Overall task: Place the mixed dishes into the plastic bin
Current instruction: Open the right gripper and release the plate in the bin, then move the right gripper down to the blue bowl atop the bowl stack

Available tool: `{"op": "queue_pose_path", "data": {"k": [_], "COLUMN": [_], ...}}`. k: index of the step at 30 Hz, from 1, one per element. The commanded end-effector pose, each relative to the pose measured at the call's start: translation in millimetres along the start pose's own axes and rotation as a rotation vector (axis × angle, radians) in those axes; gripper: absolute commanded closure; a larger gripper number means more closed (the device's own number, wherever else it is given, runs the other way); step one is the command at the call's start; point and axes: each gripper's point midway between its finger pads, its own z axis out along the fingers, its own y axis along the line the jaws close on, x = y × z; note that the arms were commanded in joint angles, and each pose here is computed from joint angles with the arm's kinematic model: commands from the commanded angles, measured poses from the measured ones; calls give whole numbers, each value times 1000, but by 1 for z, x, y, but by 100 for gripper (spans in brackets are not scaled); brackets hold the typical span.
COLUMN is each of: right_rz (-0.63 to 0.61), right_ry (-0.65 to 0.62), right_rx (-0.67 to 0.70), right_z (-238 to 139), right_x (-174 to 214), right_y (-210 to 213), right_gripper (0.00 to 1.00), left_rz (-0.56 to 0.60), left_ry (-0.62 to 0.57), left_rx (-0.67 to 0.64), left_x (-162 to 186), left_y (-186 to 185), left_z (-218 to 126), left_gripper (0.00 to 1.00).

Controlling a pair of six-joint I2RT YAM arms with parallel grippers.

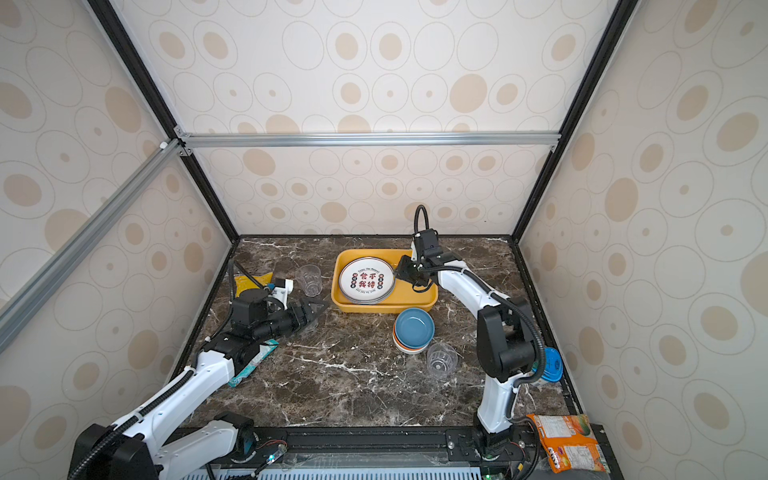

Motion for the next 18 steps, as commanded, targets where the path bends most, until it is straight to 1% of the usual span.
{"op": "queue_pose_path", "data": {"k": [1,5,11,14,18], "right_rz": [-40,-52,-51,-36,3], "right_ry": [23,22,27,28,5], "right_rx": [13,11,25,39,82], "right_z": [-21,-40,-68,-81,-97], "right_x": [14,24,40,51,62], "right_y": [1,-2,-13,-24,-43], "right_gripper": [56,52,51,51,54], "left_rz": [59,77,101,127,182], "left_ry": [-12,-3,25,59,103], "left_rx": [10,41,99,94,69], "left_x": [-8,-7,-2,4,11], "left_y": [-16,-27,-45,-50,-57], "left_z": [1,8,20,29,41], "left_gripper": [21,18,16,16,16]}}
